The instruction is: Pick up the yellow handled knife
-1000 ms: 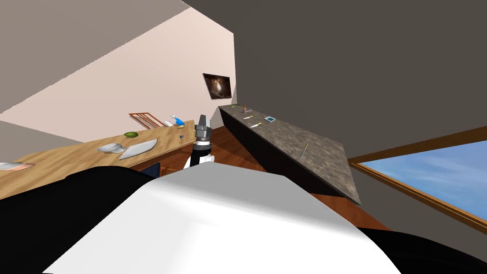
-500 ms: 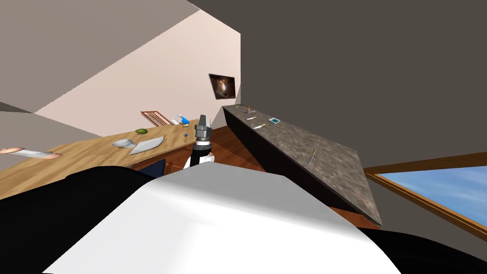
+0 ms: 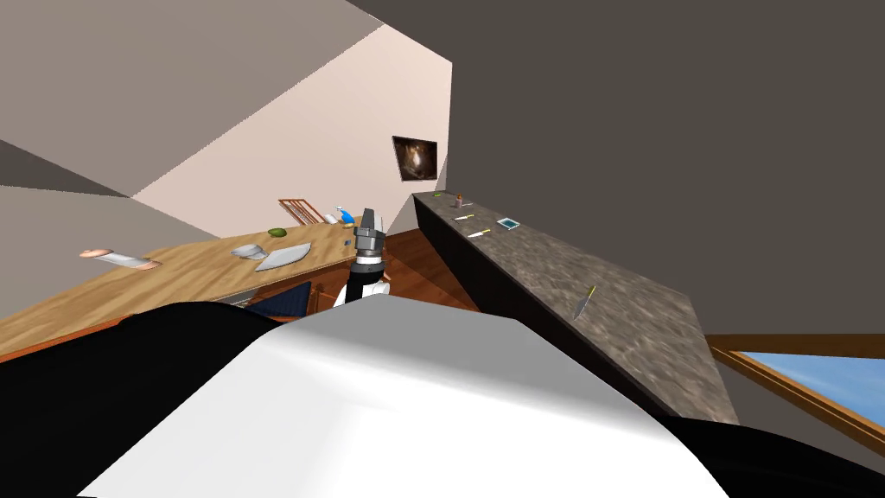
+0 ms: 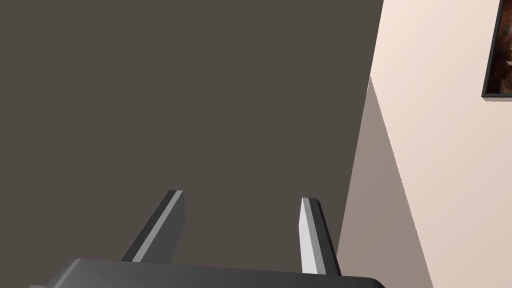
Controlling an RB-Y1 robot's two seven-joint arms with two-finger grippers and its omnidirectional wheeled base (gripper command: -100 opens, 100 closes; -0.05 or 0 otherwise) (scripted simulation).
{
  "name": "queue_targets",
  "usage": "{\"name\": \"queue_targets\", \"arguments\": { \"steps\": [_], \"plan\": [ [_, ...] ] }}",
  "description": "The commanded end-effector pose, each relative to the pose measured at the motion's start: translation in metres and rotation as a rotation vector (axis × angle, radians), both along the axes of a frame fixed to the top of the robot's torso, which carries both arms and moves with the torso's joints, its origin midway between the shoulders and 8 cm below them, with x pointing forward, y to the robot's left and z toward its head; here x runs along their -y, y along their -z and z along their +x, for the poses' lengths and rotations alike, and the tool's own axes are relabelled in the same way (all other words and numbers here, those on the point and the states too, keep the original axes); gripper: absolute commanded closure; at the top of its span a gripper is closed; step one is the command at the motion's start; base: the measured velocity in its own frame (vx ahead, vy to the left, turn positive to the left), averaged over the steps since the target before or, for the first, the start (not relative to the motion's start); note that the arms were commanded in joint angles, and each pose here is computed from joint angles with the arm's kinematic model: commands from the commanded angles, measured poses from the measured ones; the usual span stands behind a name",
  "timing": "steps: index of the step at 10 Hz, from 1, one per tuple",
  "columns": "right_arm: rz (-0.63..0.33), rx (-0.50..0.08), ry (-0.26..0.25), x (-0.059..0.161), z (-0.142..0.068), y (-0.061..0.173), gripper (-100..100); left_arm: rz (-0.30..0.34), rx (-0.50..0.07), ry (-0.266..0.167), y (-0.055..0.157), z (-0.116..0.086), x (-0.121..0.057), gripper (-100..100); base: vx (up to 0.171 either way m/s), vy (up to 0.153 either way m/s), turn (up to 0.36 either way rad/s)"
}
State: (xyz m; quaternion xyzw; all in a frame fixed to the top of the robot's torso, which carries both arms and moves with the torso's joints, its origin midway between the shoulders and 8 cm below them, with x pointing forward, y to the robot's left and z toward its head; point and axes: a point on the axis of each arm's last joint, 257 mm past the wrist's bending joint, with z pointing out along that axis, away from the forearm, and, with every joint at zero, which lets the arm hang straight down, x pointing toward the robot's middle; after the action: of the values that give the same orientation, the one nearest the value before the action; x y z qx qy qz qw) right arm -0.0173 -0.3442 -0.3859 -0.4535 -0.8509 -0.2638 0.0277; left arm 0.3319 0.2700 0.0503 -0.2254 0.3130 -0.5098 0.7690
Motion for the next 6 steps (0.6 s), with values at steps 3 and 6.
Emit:
{"name": "queue_targets", "arguments": {
  "steps": [3,6],
  "plan": [
    [-0.140,-0.083,0.005,0.064,-0.012,-0.004,-100,0.000,0.000,0.000,0.000,0.000,0.000,0,0.088,-0.042,0.169],
    [-0.296,-0.154,0.035,0.137,-0.022,-0.016,-100,0.000,0.000,0.000,0.000,0.000,0.000,0,0.068,-0.058,0.186]
  ]
}}
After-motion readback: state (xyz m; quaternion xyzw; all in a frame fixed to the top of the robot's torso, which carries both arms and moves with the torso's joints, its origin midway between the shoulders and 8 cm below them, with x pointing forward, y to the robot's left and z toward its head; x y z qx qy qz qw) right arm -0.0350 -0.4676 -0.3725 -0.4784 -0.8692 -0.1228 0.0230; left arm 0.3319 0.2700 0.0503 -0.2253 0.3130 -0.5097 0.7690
